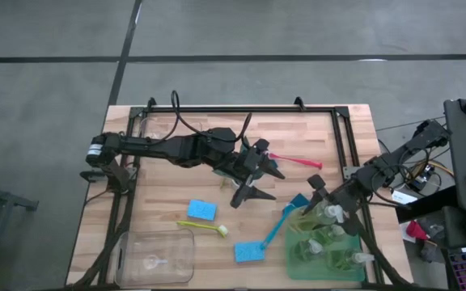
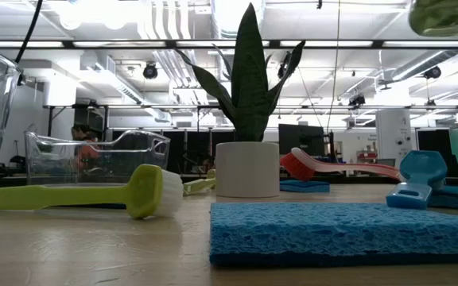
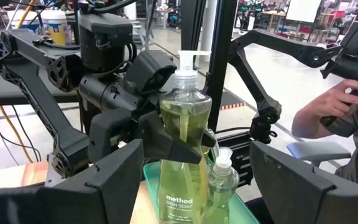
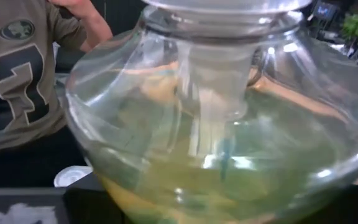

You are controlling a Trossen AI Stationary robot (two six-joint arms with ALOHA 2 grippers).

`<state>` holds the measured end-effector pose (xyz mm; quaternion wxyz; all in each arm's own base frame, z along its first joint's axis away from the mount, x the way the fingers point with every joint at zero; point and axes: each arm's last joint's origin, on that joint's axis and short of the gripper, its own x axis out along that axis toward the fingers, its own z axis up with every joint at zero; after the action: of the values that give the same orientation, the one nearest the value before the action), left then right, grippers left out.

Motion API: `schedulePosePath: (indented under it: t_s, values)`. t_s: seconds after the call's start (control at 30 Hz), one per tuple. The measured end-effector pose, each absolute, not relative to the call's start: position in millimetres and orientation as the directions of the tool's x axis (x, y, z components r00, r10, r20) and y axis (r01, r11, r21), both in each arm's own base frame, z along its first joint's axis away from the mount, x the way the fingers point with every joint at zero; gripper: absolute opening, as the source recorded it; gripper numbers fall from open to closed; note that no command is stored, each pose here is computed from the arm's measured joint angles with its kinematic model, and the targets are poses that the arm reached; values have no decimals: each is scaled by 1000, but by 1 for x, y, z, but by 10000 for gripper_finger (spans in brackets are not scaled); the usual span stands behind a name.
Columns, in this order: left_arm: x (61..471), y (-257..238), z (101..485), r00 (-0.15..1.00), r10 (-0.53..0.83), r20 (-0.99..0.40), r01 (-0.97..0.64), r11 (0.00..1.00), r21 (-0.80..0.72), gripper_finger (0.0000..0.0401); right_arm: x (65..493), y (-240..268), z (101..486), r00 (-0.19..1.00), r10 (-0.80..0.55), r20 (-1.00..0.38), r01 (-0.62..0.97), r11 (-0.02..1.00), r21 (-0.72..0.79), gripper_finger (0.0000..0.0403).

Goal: Pick & Place Kitchen Sink Supplies
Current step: Put the yellow dish soap into the green bin

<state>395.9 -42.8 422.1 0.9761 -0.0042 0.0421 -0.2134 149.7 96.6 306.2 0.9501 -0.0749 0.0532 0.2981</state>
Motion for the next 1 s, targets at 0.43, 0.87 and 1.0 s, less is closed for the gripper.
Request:
schedulePosePath:
  t_s: [0.43,0.87,1.0]
  values:
    - [396,-43,422,905,-416,-85,416,909,-27,287,151,75,299,821,519,-238,-554,824,-116,207]
    - [396,-43,422,905,-416,-84,416,909,-25,287,146,63,302,751,626,-211,-655,747,-113,193]
    - [396,-43,422,905,-416,-84,416,909,-29,287,153,61,298,734,638,-233,-670,736,-94,197]
